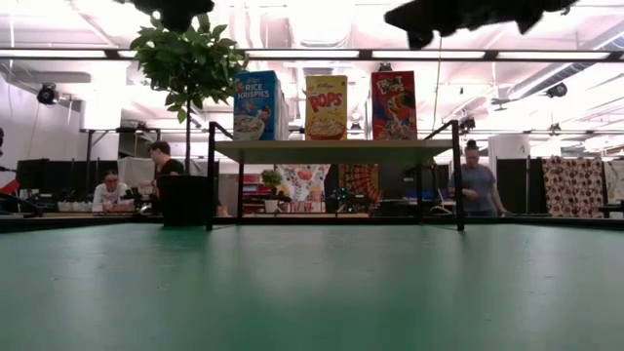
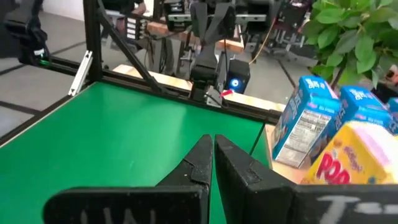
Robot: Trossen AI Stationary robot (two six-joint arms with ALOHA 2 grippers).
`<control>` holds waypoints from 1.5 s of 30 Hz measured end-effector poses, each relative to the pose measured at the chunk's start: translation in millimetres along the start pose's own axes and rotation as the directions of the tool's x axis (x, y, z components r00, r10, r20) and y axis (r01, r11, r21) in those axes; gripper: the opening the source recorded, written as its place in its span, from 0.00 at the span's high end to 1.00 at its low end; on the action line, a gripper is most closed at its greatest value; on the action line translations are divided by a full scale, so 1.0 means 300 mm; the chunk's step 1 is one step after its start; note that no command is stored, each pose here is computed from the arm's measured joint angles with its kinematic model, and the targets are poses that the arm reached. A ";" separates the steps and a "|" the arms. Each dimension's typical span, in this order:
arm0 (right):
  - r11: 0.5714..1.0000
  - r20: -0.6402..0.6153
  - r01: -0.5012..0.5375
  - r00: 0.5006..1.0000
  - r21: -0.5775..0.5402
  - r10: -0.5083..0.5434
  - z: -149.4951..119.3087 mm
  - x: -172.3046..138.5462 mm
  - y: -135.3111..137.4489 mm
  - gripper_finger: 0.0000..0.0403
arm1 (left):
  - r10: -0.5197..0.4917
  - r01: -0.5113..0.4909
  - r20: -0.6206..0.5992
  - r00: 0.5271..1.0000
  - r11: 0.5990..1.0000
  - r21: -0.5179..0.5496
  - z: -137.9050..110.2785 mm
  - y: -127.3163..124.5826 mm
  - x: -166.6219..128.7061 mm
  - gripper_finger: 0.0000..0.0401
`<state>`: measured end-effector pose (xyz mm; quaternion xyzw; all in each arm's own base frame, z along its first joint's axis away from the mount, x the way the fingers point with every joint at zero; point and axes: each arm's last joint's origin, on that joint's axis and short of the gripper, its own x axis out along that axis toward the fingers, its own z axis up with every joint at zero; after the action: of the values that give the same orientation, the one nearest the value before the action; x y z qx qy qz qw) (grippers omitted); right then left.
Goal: Stack cereal on shelf
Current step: Return to Home Position
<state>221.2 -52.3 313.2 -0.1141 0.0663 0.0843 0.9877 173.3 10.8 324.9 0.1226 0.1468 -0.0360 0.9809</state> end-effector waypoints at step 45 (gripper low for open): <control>0.978 0.361 0.150 0.928 -0.144 -0.089 -0.336 -0.347 0.266 0.98 | 0.038 -0.055 0.263 0.964 0.997 0.057 -0.349 -0.109 -0.062 1.00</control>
<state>93.8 -15.3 214.4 -0.1844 -0.1260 0.0481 0.9736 122.9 6.0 225.8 0.1513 0.0118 -0.0337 0.9878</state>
